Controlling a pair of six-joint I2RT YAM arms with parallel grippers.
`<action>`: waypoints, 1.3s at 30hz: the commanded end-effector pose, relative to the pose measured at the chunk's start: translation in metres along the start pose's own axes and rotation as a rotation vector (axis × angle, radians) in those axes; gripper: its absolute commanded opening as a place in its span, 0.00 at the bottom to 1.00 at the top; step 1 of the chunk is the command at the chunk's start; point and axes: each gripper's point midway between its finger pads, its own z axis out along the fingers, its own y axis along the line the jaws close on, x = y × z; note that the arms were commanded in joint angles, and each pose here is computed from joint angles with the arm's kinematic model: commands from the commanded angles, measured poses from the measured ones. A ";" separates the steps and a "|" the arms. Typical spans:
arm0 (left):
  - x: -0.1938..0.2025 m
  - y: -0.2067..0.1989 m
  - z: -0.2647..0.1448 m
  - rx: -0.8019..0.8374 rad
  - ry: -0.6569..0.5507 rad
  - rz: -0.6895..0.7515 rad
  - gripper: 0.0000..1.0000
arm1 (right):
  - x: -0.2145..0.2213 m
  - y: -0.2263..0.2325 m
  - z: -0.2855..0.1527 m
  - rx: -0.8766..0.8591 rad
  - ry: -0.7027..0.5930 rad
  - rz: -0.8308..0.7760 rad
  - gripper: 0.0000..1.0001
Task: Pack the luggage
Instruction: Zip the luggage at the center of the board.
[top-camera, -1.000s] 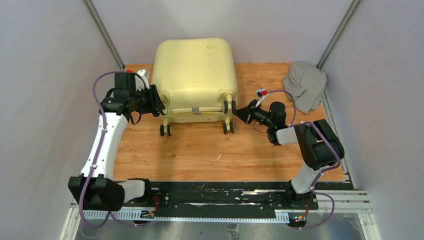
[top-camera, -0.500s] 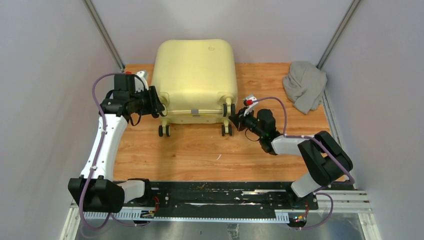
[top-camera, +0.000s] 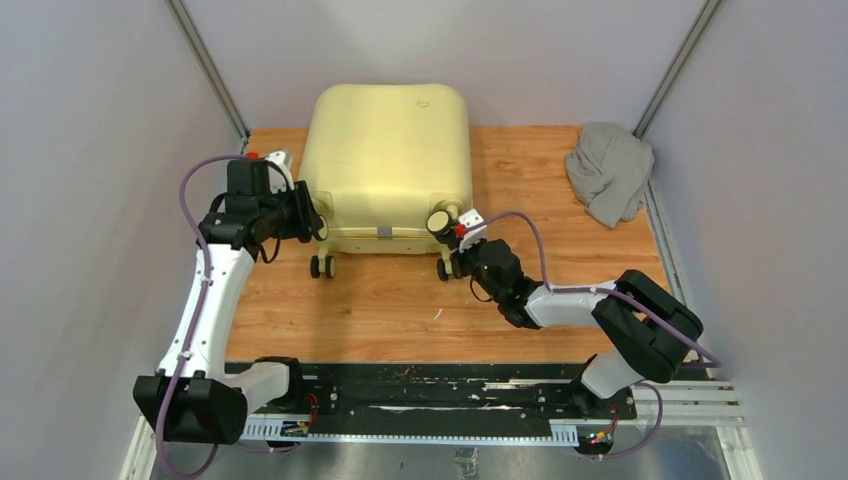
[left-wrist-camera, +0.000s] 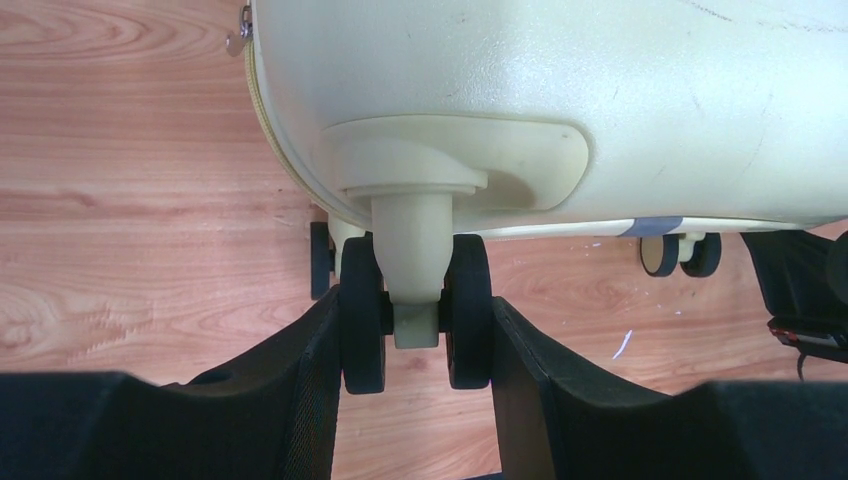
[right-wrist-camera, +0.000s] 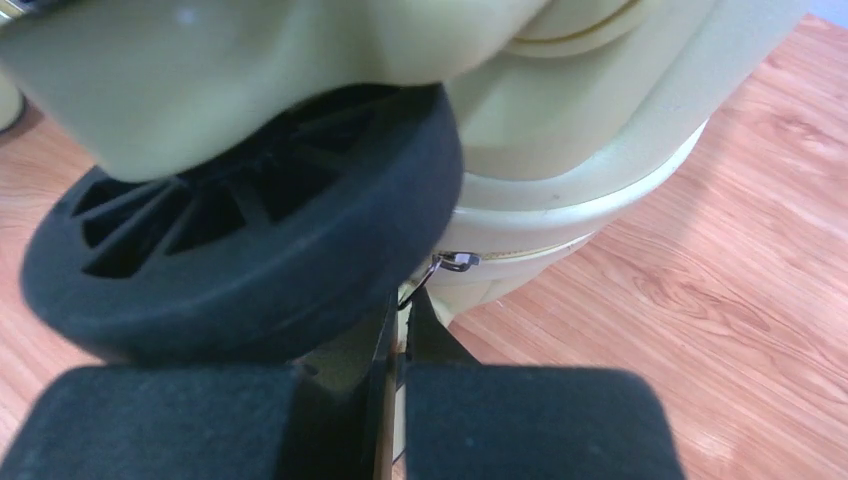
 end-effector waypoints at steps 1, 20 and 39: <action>-0.035 -0.101 -0.042 0.440 -0.149 0.065 0.00 | -0.052 0.087 -0.009 -0.288 -0.149 -0.080 0.00; -0.030 -0.114 -0.060 0.494 -0.167 0.108 0.00 | -0.058 0.086 -0.001 -0.303 -0.091 0.026 0.06; -0.057 -0.104 -0.062 0.398 -0.243 0.167 0.00 | 0.008 -0.058 -0.067 -0.100 -0.056 0.415 0.63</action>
